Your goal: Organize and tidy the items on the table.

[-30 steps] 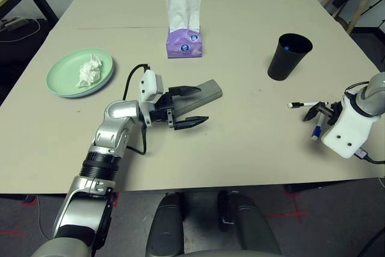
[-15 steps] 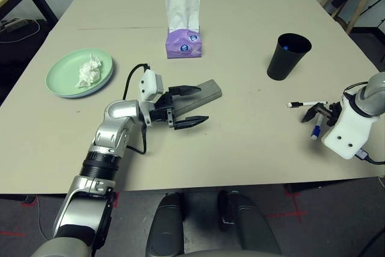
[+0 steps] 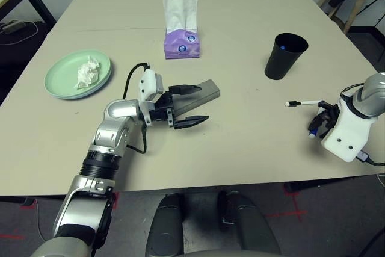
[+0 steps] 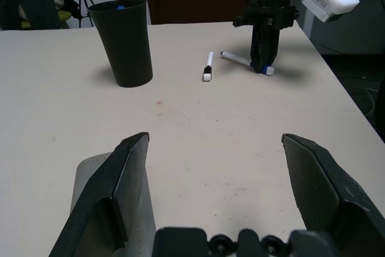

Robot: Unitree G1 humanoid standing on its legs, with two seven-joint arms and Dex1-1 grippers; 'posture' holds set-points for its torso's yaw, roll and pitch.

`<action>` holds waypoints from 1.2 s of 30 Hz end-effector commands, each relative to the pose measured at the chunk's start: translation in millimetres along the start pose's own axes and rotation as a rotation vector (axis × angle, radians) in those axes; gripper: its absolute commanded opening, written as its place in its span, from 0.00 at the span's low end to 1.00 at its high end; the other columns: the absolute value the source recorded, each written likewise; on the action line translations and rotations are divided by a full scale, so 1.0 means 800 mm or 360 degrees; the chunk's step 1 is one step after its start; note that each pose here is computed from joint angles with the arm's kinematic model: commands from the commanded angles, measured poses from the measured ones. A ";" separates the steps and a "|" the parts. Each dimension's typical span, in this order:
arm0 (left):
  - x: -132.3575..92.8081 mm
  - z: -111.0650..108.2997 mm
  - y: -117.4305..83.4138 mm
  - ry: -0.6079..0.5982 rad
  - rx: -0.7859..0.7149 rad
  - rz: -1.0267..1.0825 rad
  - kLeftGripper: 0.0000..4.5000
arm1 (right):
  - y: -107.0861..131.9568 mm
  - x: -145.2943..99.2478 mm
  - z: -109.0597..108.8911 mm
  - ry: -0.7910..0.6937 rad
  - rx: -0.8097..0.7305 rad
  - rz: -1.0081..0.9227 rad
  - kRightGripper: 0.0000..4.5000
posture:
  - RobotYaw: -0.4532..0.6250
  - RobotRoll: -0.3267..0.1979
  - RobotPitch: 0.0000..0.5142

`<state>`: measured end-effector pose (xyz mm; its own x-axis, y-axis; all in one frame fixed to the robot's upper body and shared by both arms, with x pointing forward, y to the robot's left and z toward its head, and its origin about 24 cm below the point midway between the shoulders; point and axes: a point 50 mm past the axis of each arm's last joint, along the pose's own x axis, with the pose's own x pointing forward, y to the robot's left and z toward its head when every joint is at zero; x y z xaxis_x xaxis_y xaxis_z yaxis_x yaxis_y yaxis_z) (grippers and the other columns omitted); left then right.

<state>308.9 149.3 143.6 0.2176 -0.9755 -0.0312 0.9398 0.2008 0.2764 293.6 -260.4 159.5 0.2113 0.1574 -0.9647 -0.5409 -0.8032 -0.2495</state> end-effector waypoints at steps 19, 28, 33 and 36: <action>0.002 -0.004 -0.002 0.0017 0.0009 -0.0015 1.00 | -0.103 -0.053 0.024 -0.1258 0.1585 -0.1176 0.07 | 0.49 0.62 0.27; 0.007 -0.005 -0.002 0.0001 -0.0001 -0.0017 1.00 | -0.128 -0.069 0.016 -0.1534 0.1812 -0.2036 0.07 | 0.48 0.62 0.28; 0.008 -0.004 0.000 0.0002 0.0012 -0.0013 1.00 | -0.137 -0.093 -0.002 -0.1539 0.1874 -0.2796 0.07 | 0.48 0.62 0.28; 0.007 -0.005 -0.001 0.0007 0.0010 -0.0008 1.00 | -0.133 -0.088 -0.011 -0.1314 0.1962 -0.3066 0.07 | 0.48 0.62 0.28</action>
<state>310.6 144.2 143.7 0.2135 -0.9768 -0.0159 0.9379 0.2003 0.2833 340.5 -182.6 262.6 0.7293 0.4264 0.5350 -0.4037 0.8996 -0.1667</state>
